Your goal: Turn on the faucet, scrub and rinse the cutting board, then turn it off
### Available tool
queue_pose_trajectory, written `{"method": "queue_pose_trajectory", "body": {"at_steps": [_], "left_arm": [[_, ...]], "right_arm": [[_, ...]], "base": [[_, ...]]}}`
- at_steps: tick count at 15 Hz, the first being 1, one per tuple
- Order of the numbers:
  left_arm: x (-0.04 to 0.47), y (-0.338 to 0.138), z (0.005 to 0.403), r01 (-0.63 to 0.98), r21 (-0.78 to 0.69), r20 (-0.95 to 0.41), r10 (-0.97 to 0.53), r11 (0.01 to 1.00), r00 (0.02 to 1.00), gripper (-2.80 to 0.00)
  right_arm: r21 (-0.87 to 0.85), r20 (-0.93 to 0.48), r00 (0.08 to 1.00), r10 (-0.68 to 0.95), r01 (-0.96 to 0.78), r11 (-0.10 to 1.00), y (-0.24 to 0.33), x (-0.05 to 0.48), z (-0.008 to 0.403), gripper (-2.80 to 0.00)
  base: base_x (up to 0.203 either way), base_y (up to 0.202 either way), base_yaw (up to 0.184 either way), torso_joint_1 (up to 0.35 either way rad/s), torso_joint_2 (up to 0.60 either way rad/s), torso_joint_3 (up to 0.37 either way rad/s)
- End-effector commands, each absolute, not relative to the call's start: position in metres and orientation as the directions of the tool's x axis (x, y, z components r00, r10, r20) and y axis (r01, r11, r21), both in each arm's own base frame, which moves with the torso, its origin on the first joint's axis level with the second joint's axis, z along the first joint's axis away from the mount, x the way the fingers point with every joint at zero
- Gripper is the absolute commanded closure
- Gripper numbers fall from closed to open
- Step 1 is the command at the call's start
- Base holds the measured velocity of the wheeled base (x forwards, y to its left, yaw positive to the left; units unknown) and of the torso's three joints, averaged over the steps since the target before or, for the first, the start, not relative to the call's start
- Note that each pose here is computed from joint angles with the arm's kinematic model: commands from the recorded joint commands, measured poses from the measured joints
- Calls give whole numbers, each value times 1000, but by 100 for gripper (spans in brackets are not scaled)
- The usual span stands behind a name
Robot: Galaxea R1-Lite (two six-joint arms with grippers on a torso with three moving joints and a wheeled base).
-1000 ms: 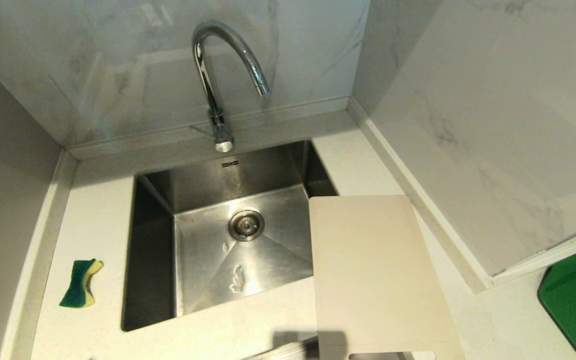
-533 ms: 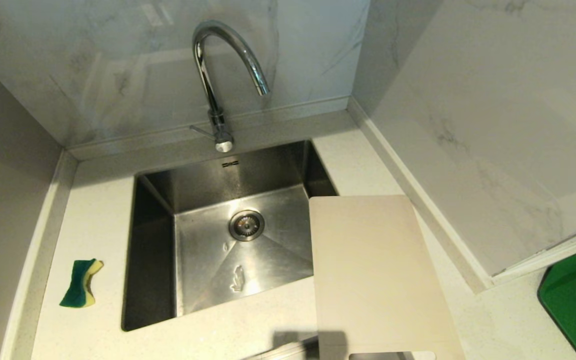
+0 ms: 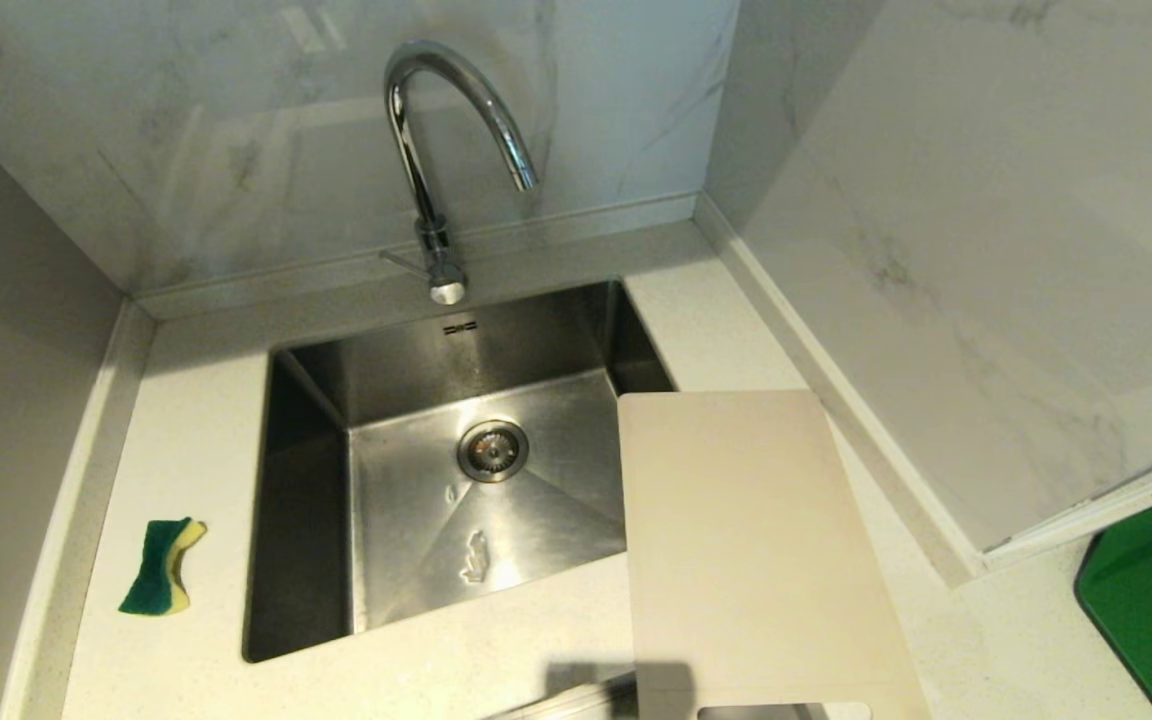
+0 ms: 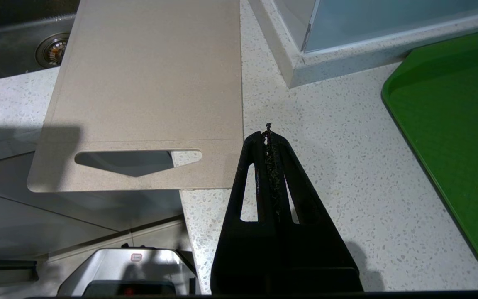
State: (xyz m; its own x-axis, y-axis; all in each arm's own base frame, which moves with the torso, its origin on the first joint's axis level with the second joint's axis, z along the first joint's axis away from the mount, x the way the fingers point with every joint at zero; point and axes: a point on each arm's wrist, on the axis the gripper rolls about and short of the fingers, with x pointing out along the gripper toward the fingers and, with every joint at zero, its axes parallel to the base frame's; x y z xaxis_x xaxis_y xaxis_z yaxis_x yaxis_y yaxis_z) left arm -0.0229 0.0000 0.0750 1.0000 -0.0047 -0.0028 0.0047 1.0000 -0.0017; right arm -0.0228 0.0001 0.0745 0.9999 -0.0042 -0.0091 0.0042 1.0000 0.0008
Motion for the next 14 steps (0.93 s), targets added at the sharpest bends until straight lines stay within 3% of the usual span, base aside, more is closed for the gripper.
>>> {"method": "queue_pose_trajectory", "body": {"at_steps": [1, 14], "left_arm": [[-23, 0, 75, 3, -11, -6, -3, 1000, 1000, 0], [-23, 0, 75, 5, -15, -5, -5, 1000, 1000, 0]], "right_arm": [[2, -9, 1000, -5, 5, 1000, 0, -23, 75, 0], [20, -9, 1000, -8, 8, 1000, 0, -23, 75, 0]], "base": [[0, 0, 0, 0, 0, 0], [0, 0, 0, 0, 0, 0]]}}
